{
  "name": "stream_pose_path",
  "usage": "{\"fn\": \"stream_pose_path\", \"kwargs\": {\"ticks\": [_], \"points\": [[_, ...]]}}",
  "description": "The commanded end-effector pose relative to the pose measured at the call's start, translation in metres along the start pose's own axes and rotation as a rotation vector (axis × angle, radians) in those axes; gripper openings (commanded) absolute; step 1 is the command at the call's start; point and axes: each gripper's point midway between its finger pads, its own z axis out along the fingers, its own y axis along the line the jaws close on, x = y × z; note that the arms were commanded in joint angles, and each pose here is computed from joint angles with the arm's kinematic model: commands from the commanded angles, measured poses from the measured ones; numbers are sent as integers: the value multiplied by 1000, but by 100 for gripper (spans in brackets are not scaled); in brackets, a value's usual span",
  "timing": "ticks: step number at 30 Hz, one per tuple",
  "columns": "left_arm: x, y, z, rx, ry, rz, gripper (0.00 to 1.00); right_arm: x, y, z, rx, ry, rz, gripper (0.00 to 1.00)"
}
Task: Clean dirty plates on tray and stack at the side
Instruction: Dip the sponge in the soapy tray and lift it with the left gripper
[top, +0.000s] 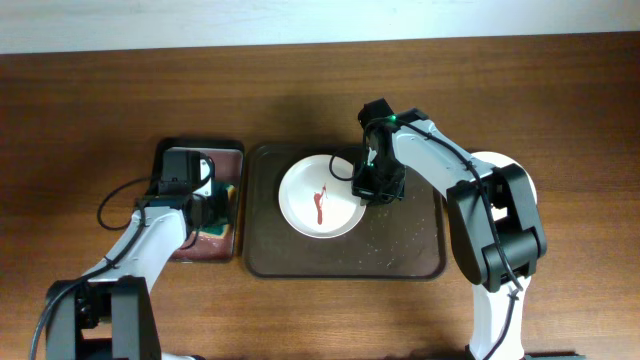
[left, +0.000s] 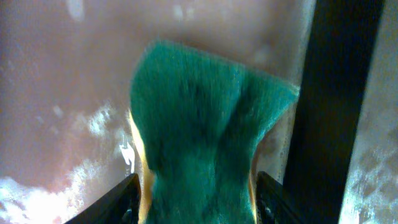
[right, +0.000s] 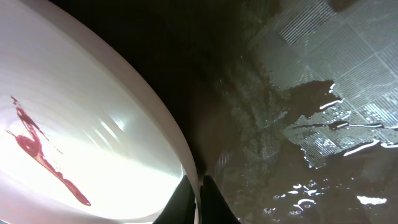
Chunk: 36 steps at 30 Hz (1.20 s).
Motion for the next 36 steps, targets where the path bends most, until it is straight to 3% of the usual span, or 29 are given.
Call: {"fn": "stream_pose_path", "kwargs": {"ticks": [1, 5, 7, 8, 13, 20, 25, 30, 36], "points": [[10, 2, -6, -7, 39, 1, 51, -3, -12, 2, 60, -18, 9, 5], [12, 3, -6, -8, 47, 1, 34, -3, -12, 2, 60, -18, 10, 5], [5, 2, -6, -6, 17, 2, 8, -2, -12, 2, 61, -15, 10, 5], [2, 2, -6, -5, 3, 2, 0, -1, -12, 2, 63, -12, 11, 5], [-15, 0, -18, 0, -46, 2, 0, 1, -14, 2, 69, -2, 9, 5], [-73, -4, -93, -2, -357, 111, 0, 1, -14, 2, 69, -1, -1, 5], [-92, 18, -134, -204, -496, 135, 0, 1, -14, 2, 69, -2, -1, 5], [-92, 19, -150, -356, -525, 156, 0, 1, -14, 2, 69, -2, -1, 5], [-91, 17, -149, -353, -519, 162, 0, 1, -14, 2, 69, -2, -1, 5]]}}
